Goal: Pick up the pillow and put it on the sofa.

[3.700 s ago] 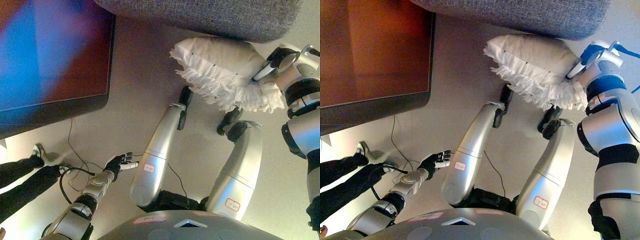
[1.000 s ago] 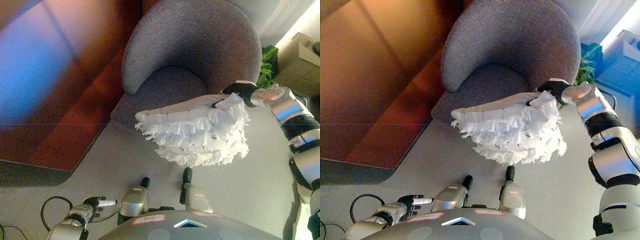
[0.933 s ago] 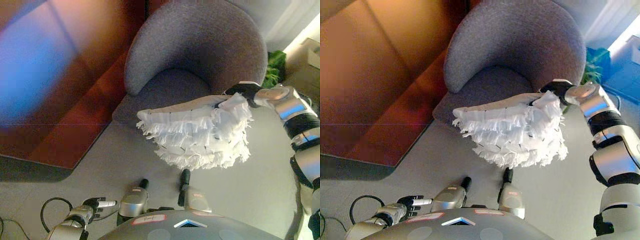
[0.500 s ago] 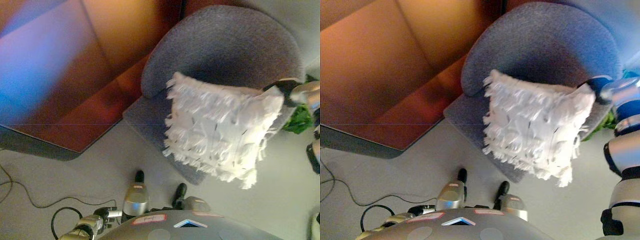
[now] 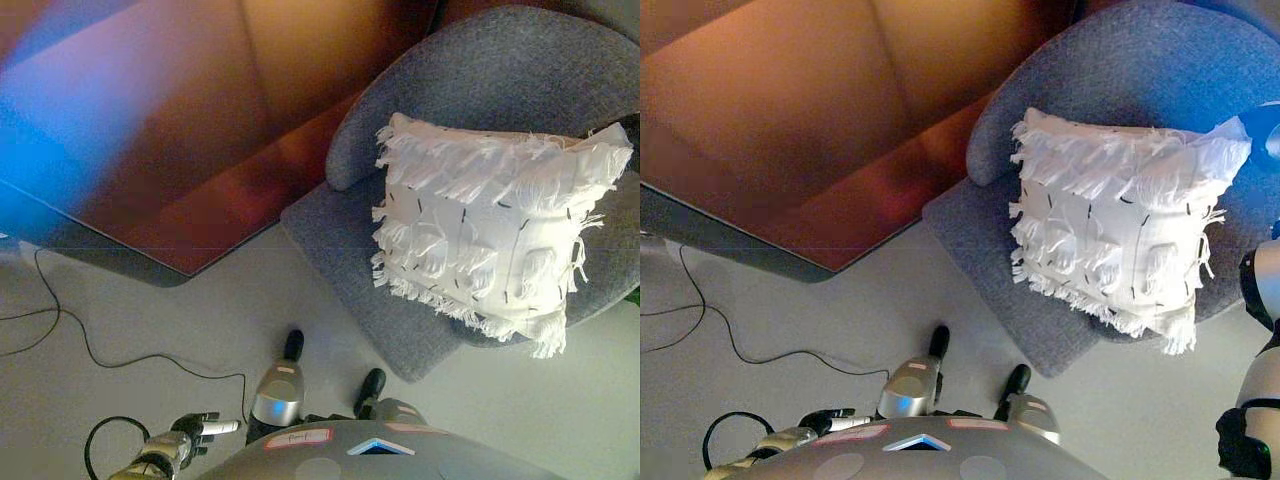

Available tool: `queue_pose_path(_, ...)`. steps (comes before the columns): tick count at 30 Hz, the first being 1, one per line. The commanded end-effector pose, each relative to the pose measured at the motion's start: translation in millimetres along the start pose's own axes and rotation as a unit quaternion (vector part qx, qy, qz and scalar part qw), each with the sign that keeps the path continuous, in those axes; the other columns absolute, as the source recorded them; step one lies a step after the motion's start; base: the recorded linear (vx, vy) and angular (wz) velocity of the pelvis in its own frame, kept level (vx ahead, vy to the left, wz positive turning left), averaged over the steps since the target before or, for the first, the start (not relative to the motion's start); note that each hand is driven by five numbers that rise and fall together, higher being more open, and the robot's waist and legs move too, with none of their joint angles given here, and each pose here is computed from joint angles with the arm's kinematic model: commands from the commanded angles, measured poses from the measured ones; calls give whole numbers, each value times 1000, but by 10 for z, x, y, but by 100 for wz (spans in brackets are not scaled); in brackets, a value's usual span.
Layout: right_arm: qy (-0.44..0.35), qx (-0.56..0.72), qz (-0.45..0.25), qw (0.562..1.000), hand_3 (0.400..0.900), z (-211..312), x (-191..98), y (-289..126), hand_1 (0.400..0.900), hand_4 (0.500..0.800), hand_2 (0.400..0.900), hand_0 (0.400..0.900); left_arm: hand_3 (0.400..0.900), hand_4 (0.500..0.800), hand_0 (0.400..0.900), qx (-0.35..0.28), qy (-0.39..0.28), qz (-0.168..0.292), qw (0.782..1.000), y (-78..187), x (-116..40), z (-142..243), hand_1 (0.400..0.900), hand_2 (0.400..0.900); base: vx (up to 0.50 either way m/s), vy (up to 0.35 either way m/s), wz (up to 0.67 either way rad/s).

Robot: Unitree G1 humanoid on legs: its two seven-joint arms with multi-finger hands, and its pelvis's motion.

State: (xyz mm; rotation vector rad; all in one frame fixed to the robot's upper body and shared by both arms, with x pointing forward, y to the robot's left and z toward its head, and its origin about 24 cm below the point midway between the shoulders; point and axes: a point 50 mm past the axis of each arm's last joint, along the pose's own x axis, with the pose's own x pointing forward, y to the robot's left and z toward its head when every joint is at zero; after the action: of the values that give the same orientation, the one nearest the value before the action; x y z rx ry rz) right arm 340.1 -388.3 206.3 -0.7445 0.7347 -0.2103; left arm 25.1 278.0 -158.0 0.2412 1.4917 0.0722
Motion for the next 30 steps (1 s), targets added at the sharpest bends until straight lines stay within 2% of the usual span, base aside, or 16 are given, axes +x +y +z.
queue_pose_path(1, -44, -4, -133, 990, 900, 258, -429, -644, 900, 800, 900, 900, 900, 800, 900, 35, 41, 29, 998, 177, -43, -287, 900, 900, 75, -39, -6)
queue_pose_path(17, -9, -8, -151, 989, 900, 84, -400, -667, 900, 800, 900, 900, 900, 800, 900, 42, 57, 44, 997, 195, -46, -328, 900, 900, 32, -9, -10)
queue_pose_path(25, 15, 2, -175, 984, 900, -94, -490, -822, 900, 800, 900, 900, 900, 800, 900, 40, 57, 48, 996, 247, -51, -291, 900, 900, -3, 8, -16)
queue_pose_path(30, -26, 35, -175, 984, 900, -189, -526, -888, 900, 800, 900, 900, 900, 800, 900, 25, 45, 44, 998, 269, -52, -256, 900, 900, -36, 29, -10)
